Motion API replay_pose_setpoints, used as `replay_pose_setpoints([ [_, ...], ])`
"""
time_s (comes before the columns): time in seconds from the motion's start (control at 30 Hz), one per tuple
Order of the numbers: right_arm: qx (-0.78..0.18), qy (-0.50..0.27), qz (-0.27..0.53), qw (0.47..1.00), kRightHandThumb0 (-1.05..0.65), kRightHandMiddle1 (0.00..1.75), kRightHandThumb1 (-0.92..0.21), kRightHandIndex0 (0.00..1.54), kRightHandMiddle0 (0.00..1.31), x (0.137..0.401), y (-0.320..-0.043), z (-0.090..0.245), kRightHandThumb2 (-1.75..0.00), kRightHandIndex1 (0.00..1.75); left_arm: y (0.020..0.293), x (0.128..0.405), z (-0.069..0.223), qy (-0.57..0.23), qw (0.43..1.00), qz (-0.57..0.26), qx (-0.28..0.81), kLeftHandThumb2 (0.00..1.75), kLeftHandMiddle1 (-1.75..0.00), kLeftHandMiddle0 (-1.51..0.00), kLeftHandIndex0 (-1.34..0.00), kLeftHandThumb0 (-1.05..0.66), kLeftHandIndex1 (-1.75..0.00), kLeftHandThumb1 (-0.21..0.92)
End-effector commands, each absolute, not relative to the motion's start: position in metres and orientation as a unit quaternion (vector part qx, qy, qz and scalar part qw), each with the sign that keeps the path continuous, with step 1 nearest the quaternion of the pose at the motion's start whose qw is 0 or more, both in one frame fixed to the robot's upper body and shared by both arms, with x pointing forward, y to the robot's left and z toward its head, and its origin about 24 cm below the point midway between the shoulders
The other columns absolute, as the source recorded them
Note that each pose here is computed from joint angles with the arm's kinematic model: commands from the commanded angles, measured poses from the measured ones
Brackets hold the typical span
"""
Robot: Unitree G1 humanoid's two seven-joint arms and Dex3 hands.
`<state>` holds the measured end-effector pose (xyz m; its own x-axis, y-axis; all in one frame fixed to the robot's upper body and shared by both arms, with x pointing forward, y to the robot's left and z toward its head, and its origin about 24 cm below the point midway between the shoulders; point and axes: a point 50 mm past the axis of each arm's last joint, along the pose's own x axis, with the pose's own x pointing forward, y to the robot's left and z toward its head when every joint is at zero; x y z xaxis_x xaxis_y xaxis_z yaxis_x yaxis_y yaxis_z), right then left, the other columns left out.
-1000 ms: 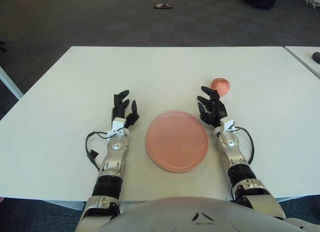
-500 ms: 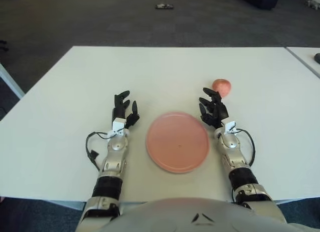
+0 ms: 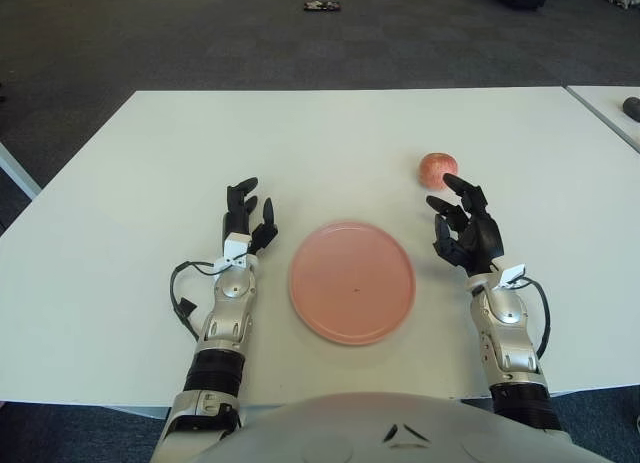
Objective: Put the apple into the plate.
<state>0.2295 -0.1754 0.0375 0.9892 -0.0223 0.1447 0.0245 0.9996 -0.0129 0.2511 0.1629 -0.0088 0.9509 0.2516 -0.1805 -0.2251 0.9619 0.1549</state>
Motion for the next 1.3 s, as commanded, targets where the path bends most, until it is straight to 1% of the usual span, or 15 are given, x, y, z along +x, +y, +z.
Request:
replay_pose_setpoints([
  [0.0,0.0,-0.069,-0.006,0.998,-0.35,0.69,-0.61,0.13,0.0,0.232,-0.173,0.039,-0.92,0.64,0.163,0.252,-0.012,0.111,0.984,0.123,0.07,0.71,-0.62,-0.26,0.0,-0.84,-0.94,0.92],
  [0.03,0.001,-0.12,-0.015,0.993,-0.35,0.69,-0.61,0.13,0.0,0.237,-0.181,0.06,-0.92,0.64,0.163,0.252,-0.012,0.111,0.984,0.123,0.07,0.71,-0.62,-0.26,0.0,-0.84,-0.94,0.92],
  [0.1,-0.001,-0.21,-0.03,0.977,-0.28,0.73,-0.54,0.08,0.0,0.244,-0.194,0.098,-1.02,0.65,0.163,0.253,-0.011,0.109,0.984,0.123,0.07,0.72,-0.62,-0.26,0.0,-0.84,-0.94,0.92],
  [0.17,-0.011,-0.26,-0.039,0.965,-0.24,0.74,-0.48,0.04,0.0,0.247,-0.199,0.118,-1.11,0.63,0.162,0.253,-0.01,0.107,0.984,0.122,0.07,0.72,-0.62,-0.26,0.0,-0.83,-0.94,0.92],
  [0.2,-0.017,-0.271,-0.042,0.961,-0.26,0.74,-0.49,0.04,0.0,0.248,-0.199,0.122,-1.11,0.63,0.162,0.254,-0.01,0.106,0.984,0.122,0.07,0.72,-0.62,-0.26,0.0,-0.83,-0.94,0.92],
  [0.23,-0.031,-0.281,-0.05,0.958,-0.28,0.74,-0.49,0.04,0.0,0.248,-0.2,0.124,-1.1,0.61,0.162,0.254,-0.009,0.104,0.985,0.12,0.07,0.71,-0.62,-0.26,0.0,-0.83,-0.94,0.92],
  [0.4,-0.077,-0.311,-0.077,0.944,-0.47,0.71,-0.63,0.1,0.0,0.246,-0.205,0.132,-0.88,0.47,0.161,0.255,-0.008,0.102,0.985,0.12,0.069,0.72,-0.62,-0.26,0.0,-0.84,-0.93,0.92],
  [0.57,-0.088,-0.338,-0.085,0.933,-0.53,0.65,-0.71,0.11,0.0,0.249,-0.207,0.147,-0.77,0.38,0.161,0.255,-0.008,0.102,0.985,0.123,0.068,0.72,-0.62,-0.26,0.0,-0.84,-0.93,0.92],
  [0.67,-0.081,-0.351,-0.097,0.928,-0.53,0.62,-0.73,0.1,0.0,0.258,-0.207,0.157,-0.75,0.34,0.16,0.255,-0.008,0.104,0.984,0.125,0.066,0.71,-0.62,-0.26,0.0,-0.84,-0.93,0.92],
  [0.87,-0.08,-0.364,-0.122,0.92,-0.39,0.68,-0.65,0.13,0.0,0.277,-0.208,0.171,-0.88,0.25,0.16,0.255,-0.008,0.104,0.984,0.126,0.065,0.7,-0.61,-0.26,0.0,-0.84,-0.93,0.92],
  [0.97,-0.094,-0.395,-0.138,0.903,-0.34,0.73,-0.6,0.14,0.0,0.282,-0.201,0.203,-0.94,0.23,0.16,0.255,-0.007,0.101,0.985,0.127,0.065,0.7,-0.61,-0.26,0.0,-0.84,-0.93,0.92],
  [1.03,-0.113,-0.434,-0.141,0.883,-0.33,0.74,-0.59,0.14,0.0,0.283,-0.183,0.24,-0.95,0.23,0.16,0.254,-0.006,0.098,0.985,0.128,0.067,0.7,-0.61,-0.26,0.0,-0.84,-0.93,0.92],
  [1.1,-0.131,-0.456,-0.138,0.87,-0.35,0.7,-0.59,0.13,0.0,0.288,-0.169,0.257,-0.95,0.21,0.16,0.254,-0.005,0.095,0.985,0.128,0.069,0.7,-0.61,-0.26,0.0,-0.84,-0.93,0.92],
  [1.17,-0.143,-0.456,-0.134,0.868,-0.39,0.68,-0.59,0.14,0.0,0.296,-0.165,0.253,-0.92,0.19,0.16,0.254,-0.004,0.094,0.985,0.128,0.07,0.7,-0.61,-0.26,0.0,-0.84,-0.93,0.92],
  [1.27,-0.187,-0.43,-0.134,0.873,-0.45,0.55,-0.65,0.14,0.0,0.31,-0.173,0.235,-0.83,0.15,0.16,0.254,-0.004,0.098,0.984,0.129,0.069,0.7,-0.61,-0.26,0.0,-0.83,-0.93,0.92],
])
